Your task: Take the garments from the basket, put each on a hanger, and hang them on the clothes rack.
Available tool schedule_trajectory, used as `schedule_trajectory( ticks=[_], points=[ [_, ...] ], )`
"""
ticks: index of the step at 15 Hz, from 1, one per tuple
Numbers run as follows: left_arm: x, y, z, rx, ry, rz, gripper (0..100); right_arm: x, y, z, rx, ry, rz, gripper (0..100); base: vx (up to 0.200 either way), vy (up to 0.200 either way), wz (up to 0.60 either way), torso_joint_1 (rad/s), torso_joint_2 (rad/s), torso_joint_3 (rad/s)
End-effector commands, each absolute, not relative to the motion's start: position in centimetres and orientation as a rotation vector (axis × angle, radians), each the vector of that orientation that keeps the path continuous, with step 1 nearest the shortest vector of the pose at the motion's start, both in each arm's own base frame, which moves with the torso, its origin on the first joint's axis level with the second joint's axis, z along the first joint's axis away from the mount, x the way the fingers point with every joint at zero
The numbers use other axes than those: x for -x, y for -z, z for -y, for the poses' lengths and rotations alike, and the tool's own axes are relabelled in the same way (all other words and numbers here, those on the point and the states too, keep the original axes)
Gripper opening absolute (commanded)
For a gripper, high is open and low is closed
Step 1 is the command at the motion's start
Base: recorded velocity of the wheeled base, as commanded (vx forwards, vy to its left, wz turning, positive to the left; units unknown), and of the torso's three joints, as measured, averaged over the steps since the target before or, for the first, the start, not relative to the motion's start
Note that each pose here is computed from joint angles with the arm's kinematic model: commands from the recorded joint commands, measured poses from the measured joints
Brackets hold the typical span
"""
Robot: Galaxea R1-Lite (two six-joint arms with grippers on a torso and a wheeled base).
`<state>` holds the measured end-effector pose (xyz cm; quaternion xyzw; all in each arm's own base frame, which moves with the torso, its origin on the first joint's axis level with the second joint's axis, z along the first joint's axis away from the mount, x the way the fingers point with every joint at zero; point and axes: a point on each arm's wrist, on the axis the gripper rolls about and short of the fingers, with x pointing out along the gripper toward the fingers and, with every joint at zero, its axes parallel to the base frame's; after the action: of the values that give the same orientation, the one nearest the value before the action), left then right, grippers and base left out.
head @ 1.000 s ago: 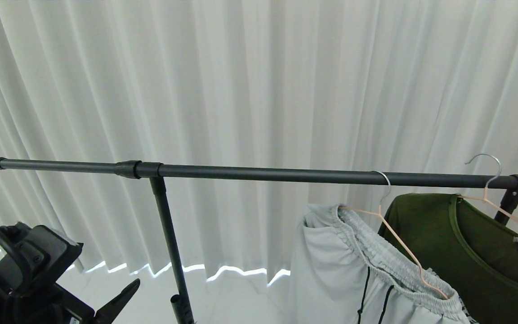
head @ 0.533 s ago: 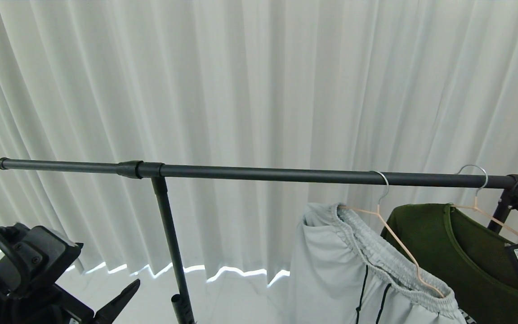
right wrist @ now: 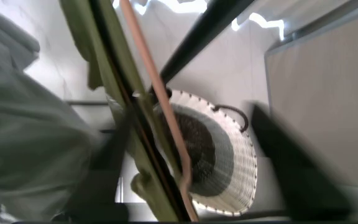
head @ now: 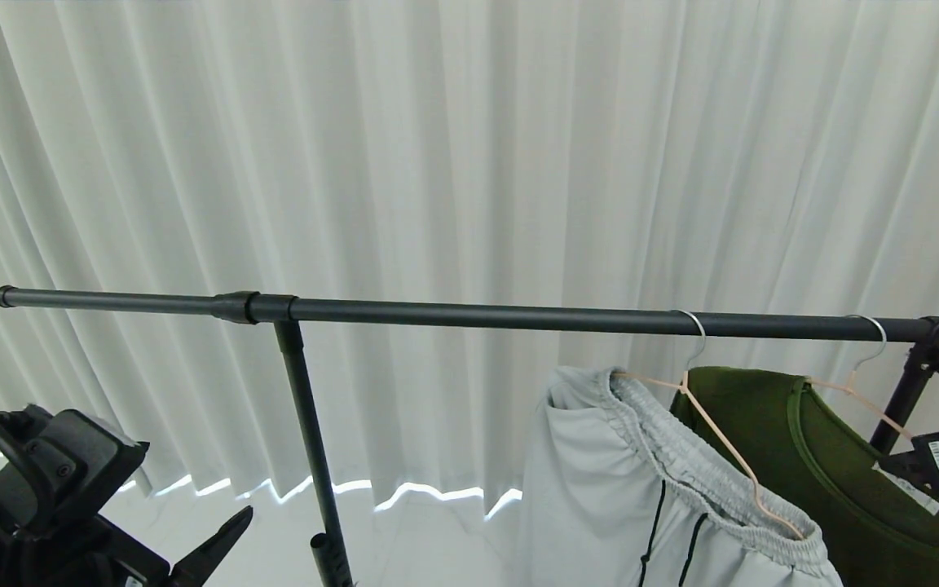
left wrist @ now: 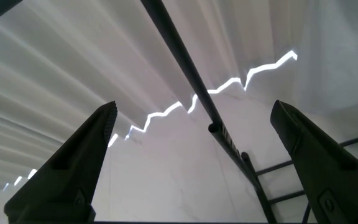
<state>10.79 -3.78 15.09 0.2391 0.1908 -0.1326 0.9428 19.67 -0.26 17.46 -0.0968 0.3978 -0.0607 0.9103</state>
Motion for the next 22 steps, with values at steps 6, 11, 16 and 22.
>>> schedule_trajectory(
  ticks=[6,11,16,22],
  points=[
    [-11.3,-14.8,1.1,-0.437,0.035,-0.452,100,-14.7,-20.5,0.2,0.154,0.082,-0.613,100,0.000,0.000,0.00,0.000,0.00,0.000],
    [-10.5,-15.8,-1.0,-0.394,-0.157,-0.421,100,-12.6,-21.2,0.6,0.140,0.124,-0.533,100,-0.200,0.000,0.00,0.005,0.01,0.000],
    [-9.5,-16.1,-1.9,-0.376,-0.261,-0.402,100,-12.9,-21.8,0.6,0.143,0.127,-0.428,100,-0.200,0.000,0.00,-0.004,0.00,0.006],
    [-6.9,-14.7,-1.5,-0.377,-0.280,-0.363,100,-11.2,-21.0,0.7,0.143,0.142,-0.406,100,-0.200,0.000,0.00,0.002,0.00,0.003]
  ],
)
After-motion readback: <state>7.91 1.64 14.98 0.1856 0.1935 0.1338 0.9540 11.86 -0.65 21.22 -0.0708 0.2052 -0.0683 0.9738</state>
